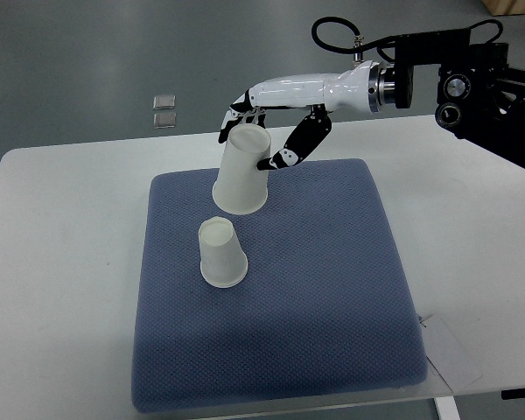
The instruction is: Stack paper cups
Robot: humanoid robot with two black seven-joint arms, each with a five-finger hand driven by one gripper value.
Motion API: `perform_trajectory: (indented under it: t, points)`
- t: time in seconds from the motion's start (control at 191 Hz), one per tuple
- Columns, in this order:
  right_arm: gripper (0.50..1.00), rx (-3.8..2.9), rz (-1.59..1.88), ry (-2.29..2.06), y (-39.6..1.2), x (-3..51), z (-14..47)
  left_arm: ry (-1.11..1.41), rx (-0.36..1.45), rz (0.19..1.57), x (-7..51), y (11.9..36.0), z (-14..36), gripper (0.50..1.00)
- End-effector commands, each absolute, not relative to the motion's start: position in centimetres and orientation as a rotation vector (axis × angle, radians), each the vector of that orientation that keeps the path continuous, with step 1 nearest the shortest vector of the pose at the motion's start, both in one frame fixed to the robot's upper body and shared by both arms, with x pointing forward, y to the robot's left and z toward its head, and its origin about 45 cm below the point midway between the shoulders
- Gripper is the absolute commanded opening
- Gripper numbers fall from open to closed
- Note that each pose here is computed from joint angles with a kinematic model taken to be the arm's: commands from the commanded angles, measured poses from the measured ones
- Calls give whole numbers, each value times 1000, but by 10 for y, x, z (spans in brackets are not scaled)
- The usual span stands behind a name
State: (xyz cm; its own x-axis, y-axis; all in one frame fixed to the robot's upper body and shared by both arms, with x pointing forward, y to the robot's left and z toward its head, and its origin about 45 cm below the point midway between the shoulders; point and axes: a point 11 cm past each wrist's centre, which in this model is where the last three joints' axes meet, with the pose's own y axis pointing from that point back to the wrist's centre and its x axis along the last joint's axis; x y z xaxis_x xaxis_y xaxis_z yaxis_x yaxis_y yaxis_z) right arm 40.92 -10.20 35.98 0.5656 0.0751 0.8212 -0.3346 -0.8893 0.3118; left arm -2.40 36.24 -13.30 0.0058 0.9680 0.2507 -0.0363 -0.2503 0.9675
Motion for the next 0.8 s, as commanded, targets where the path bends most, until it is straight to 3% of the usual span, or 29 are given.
perform_trajectory:
  t: [0.0,0.308,0.794]
  points:
    - [541,2376,1269,-177,-92,405,355,1044,1370,1401,-24,362,-133,1000]
    - [541,2355,1277,-77,-66,393,336,1044,1370,1401,-24,362,-133,1000]
    - [543,2322,1285,-98,-64,398,332,1044,1370,1401,-24,362,-133,1000]
